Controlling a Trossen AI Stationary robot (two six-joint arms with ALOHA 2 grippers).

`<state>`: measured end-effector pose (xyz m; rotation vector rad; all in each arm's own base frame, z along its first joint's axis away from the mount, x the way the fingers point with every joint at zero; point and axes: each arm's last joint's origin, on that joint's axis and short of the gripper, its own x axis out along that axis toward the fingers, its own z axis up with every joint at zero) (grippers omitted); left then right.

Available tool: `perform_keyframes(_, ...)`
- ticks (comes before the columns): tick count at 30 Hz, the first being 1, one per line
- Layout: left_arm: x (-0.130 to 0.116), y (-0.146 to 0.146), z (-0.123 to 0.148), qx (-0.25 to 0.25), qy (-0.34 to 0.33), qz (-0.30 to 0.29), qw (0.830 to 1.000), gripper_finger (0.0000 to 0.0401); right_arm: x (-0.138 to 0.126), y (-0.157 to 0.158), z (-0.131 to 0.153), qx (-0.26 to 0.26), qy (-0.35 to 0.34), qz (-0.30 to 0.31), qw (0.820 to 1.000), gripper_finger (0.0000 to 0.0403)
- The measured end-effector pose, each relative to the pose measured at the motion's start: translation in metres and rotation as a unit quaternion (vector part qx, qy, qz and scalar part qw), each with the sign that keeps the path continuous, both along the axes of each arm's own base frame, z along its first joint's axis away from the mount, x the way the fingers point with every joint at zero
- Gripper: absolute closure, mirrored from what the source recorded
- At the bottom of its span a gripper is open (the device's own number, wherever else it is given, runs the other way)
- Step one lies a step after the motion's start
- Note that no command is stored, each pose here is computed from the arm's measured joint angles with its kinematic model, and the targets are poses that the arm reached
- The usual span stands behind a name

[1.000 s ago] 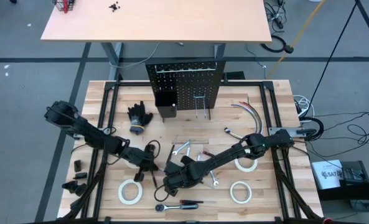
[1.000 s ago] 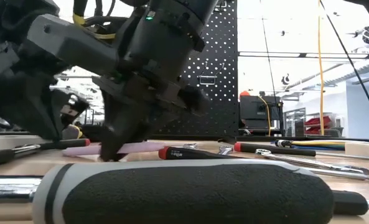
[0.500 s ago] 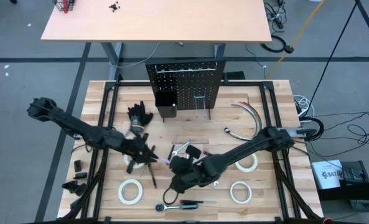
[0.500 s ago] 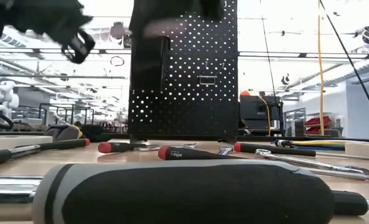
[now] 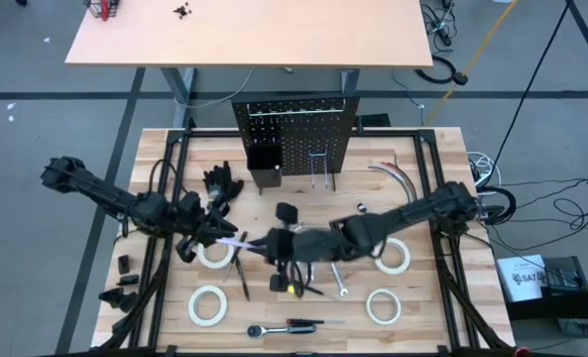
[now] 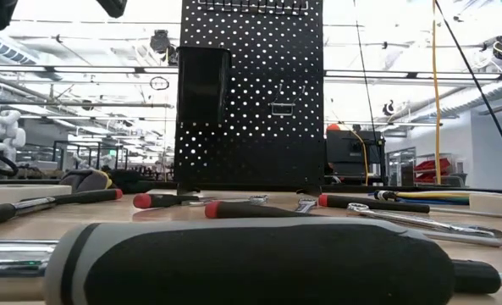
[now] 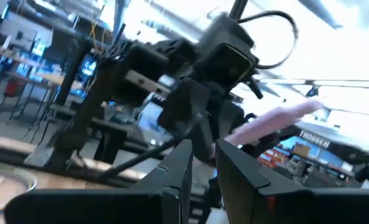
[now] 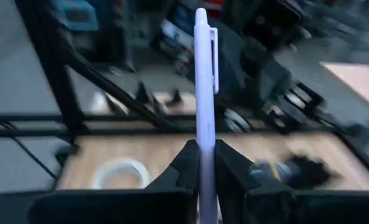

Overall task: Hang tools onto peg board
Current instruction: Put the purple pen into the black bin on the peg board

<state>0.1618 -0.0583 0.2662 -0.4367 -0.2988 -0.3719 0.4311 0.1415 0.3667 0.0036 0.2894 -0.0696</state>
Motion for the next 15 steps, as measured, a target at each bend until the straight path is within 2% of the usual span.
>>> perform_keyframes(2,0.001,-0.001,0.002,0.005,-0.023,-0.008,1.000,0.0334,0.005,-0.012,-0.006,0.013,-0.004,0.013,1.000,0.0381)
perform_keyframes(8,0.002,-0.002,0.002,0.009,-0.024,-0.020,0.999,0.0375,0.015,-0.034,-0.019,0.043,-0.019,0.062,0.997,0.0381)
perform_keyframes(11,0.003,-0.002,0.000,0.008,-0.019,-0.013,1.000,0.0395,0.018,-0.044,-0.020,0.041,-0.022,0.069,0.997,0.0381)
perform_keyframes(15,0.004,-0.001,-0.002,-0.001,-0.004,0.017,1.000,0.0395,0.020,-0.055,-0.020,0.044,-0.023,0.065,0.997,0.0381)
